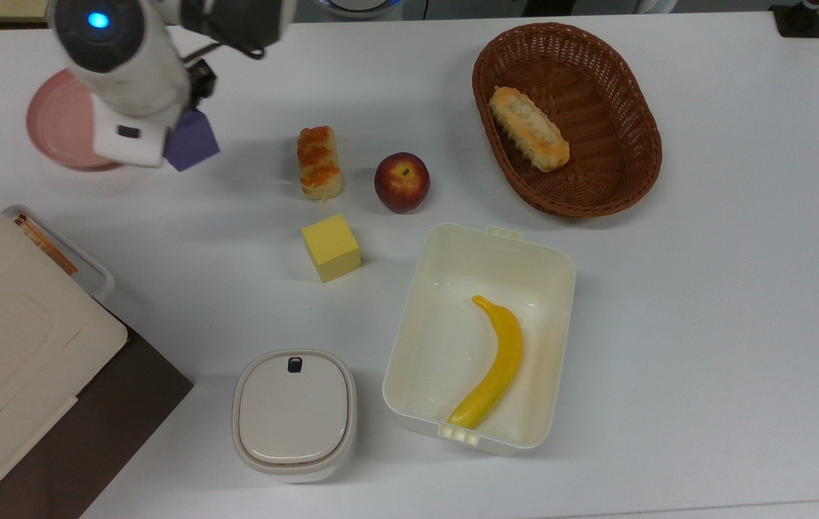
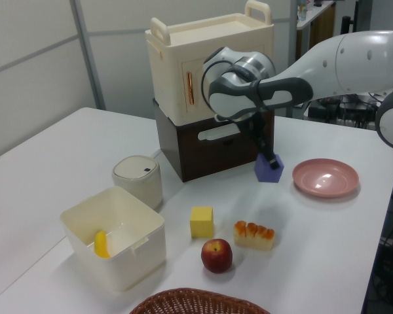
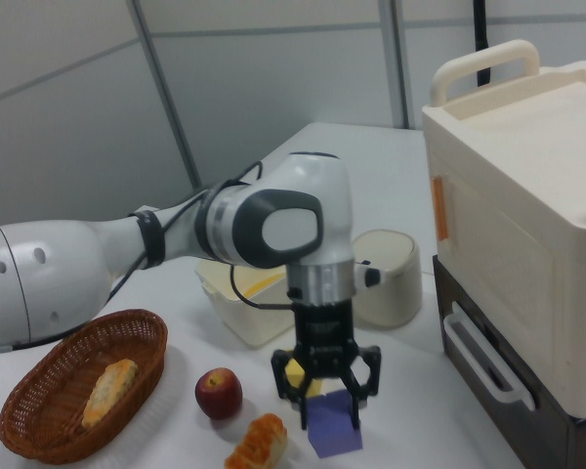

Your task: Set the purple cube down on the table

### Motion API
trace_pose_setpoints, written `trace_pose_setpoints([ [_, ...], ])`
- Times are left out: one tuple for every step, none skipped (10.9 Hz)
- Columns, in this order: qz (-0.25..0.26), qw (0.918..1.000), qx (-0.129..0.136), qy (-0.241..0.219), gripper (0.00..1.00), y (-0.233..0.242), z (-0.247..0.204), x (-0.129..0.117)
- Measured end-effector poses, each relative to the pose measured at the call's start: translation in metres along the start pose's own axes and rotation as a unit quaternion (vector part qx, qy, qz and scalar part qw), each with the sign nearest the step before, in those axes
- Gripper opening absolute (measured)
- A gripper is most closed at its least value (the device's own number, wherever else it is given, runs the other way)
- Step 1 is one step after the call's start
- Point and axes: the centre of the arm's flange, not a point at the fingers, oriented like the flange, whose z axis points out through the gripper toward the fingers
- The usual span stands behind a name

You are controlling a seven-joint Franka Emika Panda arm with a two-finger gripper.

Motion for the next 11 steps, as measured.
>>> trace_pose_setpoints([
  [0.004,1.0,-0.006,-0.001,0.75,-0.012,-0.006,0.014],
  [0.007,0.9999,-0.011,-0.002,0.92,-0.021,-0.01,0.024],
  [0.008,0.9999,-0.011,0.001,1.0,-0.027,-0.012,0.029],
  [0.007,0.9999,-0.007,0.011,1.0,-0.03,-0.016,0.031],
  [0.007,0.9996,-0.004,0.026,1.0,-0.034,-0.025,0.028],
  [0.008,0.999,-0.008,0.044,1.0,-0.039,-0.04,0.021],
  [0.011,0.9979,-0.017,0.061,1.0,-0.045,-0.06,0.009],
  [0.015,0.996,-0.028,0.084,1.0,-0.052,-0.083,-0.006],
  [0.037,0.9926,-0.034,0.11,1.0,-0.06,-0.107,-0.02],
  [0.071,0.9885,-0.037,0.128,1.0,-0.066,-0.124,-0.032],
  [0.103,0.9844,-0.037,0.138,1.0,-0.07,-0.133,-0.04],
])
